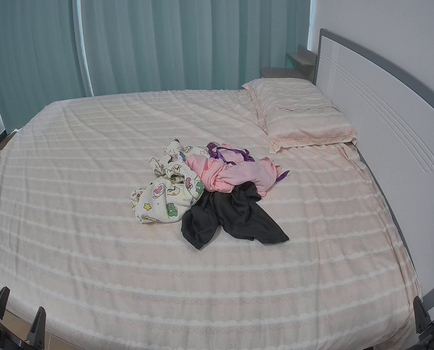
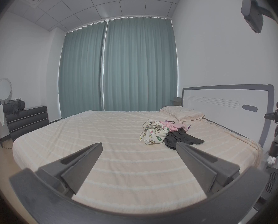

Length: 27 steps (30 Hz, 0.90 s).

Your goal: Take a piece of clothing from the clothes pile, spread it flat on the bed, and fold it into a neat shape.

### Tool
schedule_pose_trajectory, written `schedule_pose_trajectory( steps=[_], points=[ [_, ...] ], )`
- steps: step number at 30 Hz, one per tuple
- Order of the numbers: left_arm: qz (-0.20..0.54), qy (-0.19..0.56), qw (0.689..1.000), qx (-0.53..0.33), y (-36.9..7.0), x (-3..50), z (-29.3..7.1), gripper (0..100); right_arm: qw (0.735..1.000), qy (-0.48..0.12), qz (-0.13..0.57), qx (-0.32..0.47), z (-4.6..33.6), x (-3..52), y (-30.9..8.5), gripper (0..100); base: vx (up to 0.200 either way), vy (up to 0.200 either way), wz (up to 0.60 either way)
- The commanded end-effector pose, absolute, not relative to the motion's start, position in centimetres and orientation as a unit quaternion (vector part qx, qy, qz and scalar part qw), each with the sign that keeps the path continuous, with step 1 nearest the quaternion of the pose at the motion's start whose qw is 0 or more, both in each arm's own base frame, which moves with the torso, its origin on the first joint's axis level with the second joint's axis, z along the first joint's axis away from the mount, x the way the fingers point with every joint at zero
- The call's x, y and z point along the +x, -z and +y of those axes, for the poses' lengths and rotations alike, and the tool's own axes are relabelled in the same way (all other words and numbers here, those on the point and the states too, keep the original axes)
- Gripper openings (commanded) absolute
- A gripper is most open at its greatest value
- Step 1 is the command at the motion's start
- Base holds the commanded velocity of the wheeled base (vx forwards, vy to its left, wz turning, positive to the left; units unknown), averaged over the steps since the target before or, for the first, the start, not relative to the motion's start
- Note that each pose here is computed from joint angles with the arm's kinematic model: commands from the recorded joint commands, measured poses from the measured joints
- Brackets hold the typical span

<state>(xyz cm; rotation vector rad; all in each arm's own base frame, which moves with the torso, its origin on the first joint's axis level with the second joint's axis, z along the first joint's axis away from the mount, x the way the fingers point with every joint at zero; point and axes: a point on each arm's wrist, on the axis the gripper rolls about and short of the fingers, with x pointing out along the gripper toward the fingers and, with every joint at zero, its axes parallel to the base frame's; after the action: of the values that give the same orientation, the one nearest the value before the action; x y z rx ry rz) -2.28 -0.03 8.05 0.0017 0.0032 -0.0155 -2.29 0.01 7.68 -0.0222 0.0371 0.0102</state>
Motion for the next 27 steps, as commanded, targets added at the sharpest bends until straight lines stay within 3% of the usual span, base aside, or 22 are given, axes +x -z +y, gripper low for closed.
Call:
schedule_pose_trajectory(
  steps=[1, 4, 7, 8, 12, 13, 16, 21, 27],
  points=[
    [0.002, 0.008, 1.000, 0.001, -7.6, -2.3, 0.0, 100, 0.999, -0.008, 0.030, -0.014, 0.0, -2.1, -7.7, 100, 0.000, 0.000, 0.00],
    [0.002, 0.008, 1.000, 0.001, -7.6, -2.3, 0.0, 100, 1.000, -0.020, -0.019, 0.003, 0.1, -2.6, -11.4, 100, 0.000, 0.000, 0.00],
    [0.002, 0.008, 1.000, 0.001, -7.6, -2.3, 0.0, 100, 1.000, -0.020, -0.019, 0.003, 0.1, -2.6, -11.4, 100, 0.000, 0.000, 0.00],
    [0.002, 0.008, 1.000, 0.001, -7.6, -2.3, 0.0, 100, 0.999, -0.029, -0.035, 0.030, 0.1, -2.6, -15.4, 100, 0.000, 0.000, 0.00],
    [0.002, 0.008, 1.000, 0.001, -7.6, -2.3, 0.0, 100, 0.996, -0.077, 0.047, 0.024, 0.3, -0.1, -16.1, 100, 0.000, 0.000, 0.00],
    [0.002, 0.008, 1.000, 0.001, -7.6, -2.3, 0.0, 100, 0.989, -0.102, 0.102, 0.031, 0.5, 1.8, -16.1, 100, 0.000, 0.000, 0.00],
    [0.002, 0.008, 1.000, 0.001, -7.6, -2.3, 0.0, 100, 0.973, -0.130, 0.178, 0.061, 0.7, 5.1, -16.0, 100, 0.000, 0.000, 0.00],
    [0.002, 0.008, 1.000, 0.001, -7.6, -2.3, 0.0, 100, 0.953, -0.173, 0.235, 0.081, 1.8, 10.0, -15.6, 100, 0.000, 0.000, 0.00],
    [0.002, 0.008, 1.000, 0.001, -7.6, -2.3, 0.0, 100, 0.942, -0.173, 0.273, 0.088, 2.4, 13.8, -14.4, 100, 0.000, 0.000, 0.00]
  ],
)
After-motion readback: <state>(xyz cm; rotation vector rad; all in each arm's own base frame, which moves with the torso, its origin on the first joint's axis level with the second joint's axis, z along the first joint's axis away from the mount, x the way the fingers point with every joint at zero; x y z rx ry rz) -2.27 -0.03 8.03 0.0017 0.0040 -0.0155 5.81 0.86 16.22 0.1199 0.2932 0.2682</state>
